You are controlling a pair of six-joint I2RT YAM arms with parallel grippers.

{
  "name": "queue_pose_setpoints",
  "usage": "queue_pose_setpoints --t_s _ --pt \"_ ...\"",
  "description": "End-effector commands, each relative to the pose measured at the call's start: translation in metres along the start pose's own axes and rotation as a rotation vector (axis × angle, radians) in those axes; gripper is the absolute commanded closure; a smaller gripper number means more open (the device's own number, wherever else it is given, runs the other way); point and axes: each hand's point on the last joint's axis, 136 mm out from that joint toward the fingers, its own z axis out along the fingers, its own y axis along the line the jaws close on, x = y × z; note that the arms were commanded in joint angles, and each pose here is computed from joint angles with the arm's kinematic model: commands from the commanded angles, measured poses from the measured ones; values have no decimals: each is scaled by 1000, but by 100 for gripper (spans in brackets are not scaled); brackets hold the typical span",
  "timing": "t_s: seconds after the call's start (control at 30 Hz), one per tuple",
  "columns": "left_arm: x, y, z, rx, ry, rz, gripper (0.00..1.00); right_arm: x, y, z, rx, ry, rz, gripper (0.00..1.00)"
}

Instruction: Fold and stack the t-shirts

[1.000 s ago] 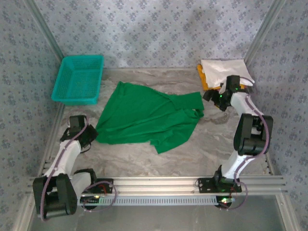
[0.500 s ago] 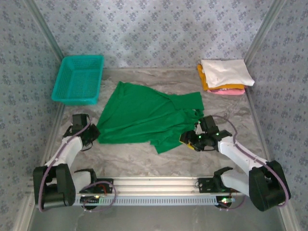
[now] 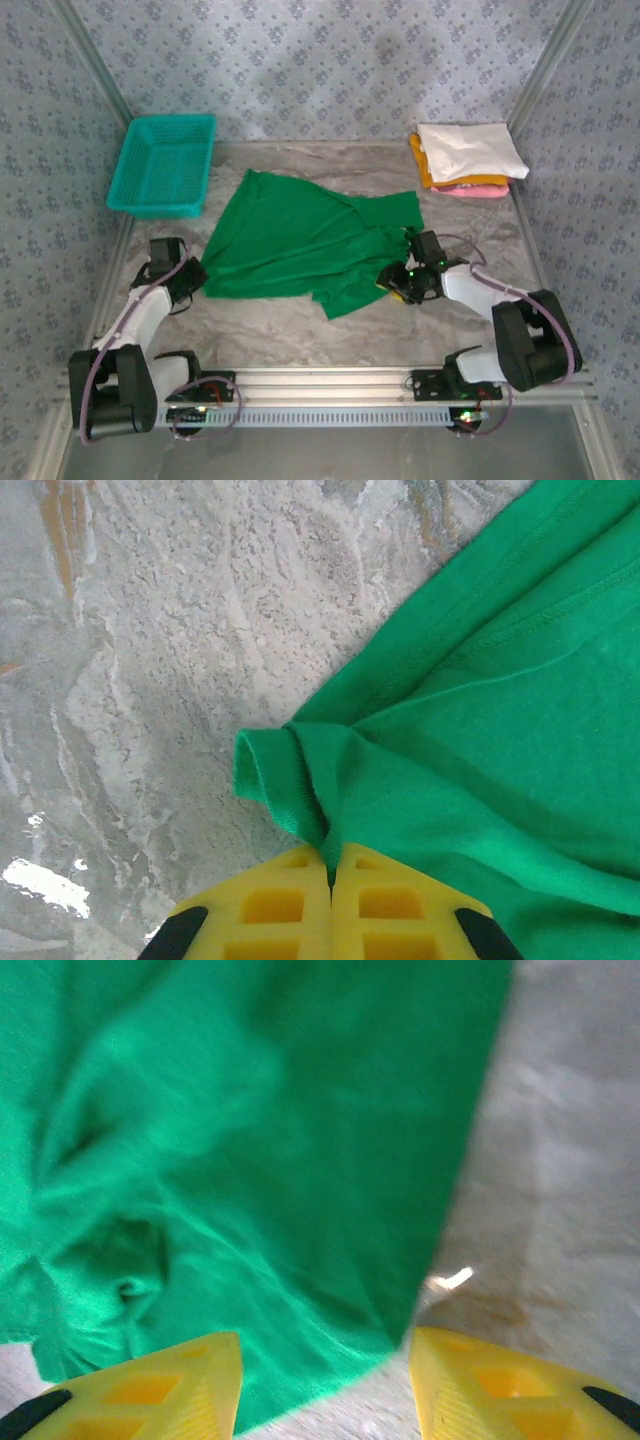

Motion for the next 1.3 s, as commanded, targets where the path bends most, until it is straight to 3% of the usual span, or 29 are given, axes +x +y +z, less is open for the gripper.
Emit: queue_pose_setpoints --t_s 0.0,0.23,0.33,0.53,0.73,0.9,1.03,1.13,1.27 --pt "-2 -6 -2 30 -21 5 100 -24 22 3 -47 -63 -43 57" --pt "-9 -7 -3 17 -34 6 100 -30 23 1 -39 -81 -41 91" --pt "-13 -4 -5 -1 -51 0 100 -28 17 -13 -2 -88 -54 100" --pt "-13 -7 -14 5 -41 -4 100 -15 -7 -51 5 -1 12 100" --pt "3 3 -44 -32 -5 34 100 21 -40 -79 132 150 65 100" --pt "19 -1 -59 -4 11 -60 100 40 -56 -94 202 201 97 100" --pt "25 6 -69 -33 19 -103 100 25 -50 -110 169 102 144 100" --pt "16 9 -77 -43 -33 -100 100 11 -50 -126 176 64 134 100" --pt "22 13 -79 -63 -16 -122 100 0 -49 -144 158 39 151 100"
